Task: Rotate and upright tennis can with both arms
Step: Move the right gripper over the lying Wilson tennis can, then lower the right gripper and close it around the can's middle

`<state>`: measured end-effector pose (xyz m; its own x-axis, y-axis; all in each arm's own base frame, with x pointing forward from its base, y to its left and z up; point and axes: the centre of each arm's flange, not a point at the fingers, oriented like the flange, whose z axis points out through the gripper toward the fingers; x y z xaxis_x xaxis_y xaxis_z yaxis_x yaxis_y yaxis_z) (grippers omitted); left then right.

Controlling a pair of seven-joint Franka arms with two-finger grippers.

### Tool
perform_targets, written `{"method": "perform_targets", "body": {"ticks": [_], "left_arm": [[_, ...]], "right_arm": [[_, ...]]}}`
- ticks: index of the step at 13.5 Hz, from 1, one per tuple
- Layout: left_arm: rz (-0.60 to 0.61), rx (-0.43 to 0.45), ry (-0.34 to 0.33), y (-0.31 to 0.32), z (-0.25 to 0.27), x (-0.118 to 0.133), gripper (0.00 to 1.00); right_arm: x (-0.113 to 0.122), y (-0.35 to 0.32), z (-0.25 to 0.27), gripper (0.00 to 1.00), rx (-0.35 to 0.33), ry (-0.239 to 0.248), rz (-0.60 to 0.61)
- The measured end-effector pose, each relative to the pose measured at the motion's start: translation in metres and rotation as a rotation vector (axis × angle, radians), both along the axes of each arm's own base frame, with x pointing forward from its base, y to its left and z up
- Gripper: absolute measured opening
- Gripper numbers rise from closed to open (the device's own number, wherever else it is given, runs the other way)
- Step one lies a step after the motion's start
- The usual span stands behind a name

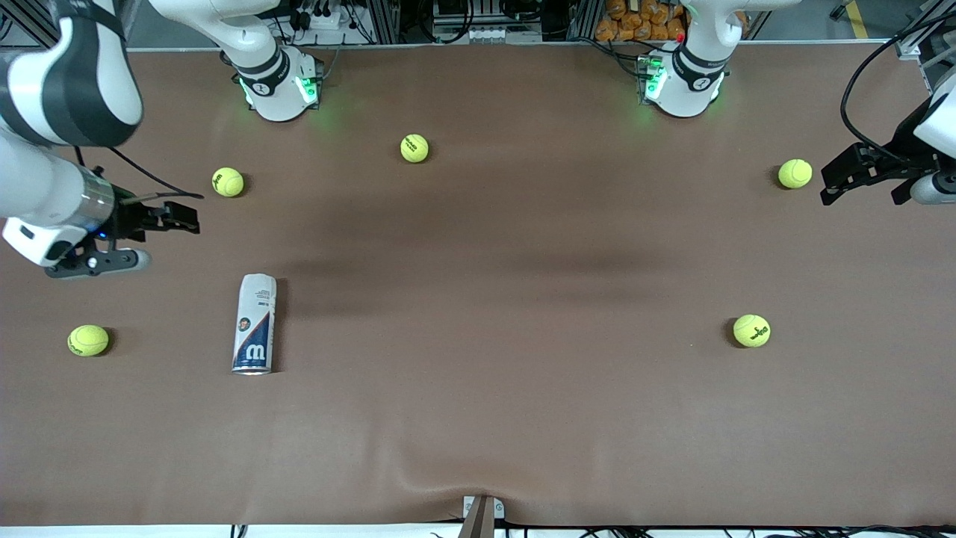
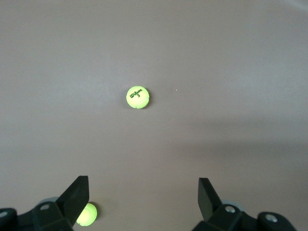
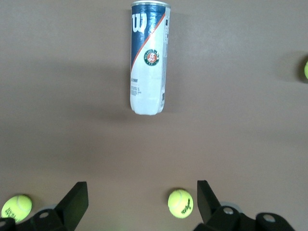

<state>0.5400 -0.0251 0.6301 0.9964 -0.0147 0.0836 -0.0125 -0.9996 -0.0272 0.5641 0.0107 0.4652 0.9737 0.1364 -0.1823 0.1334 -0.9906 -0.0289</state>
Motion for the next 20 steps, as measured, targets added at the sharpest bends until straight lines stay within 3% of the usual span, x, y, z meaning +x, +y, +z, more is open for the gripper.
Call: {"method": "perform_targets", "body": {"ticks": [4, 20], "left_arm": [[0.0, 0.0, 0.001, 0.0, 0.0, 0.0, 1.0], [0.002, 0.0, 0.002, 0.001, -0.001, 0.0, 1.0]], "right_arm": [[0.007, 0.003, -0.042, 1.0, -0.005, -0.037, -0.004], [0.03, 0.023, -0.186, 1.0, -0.039, -0.1, -0.027]]}}
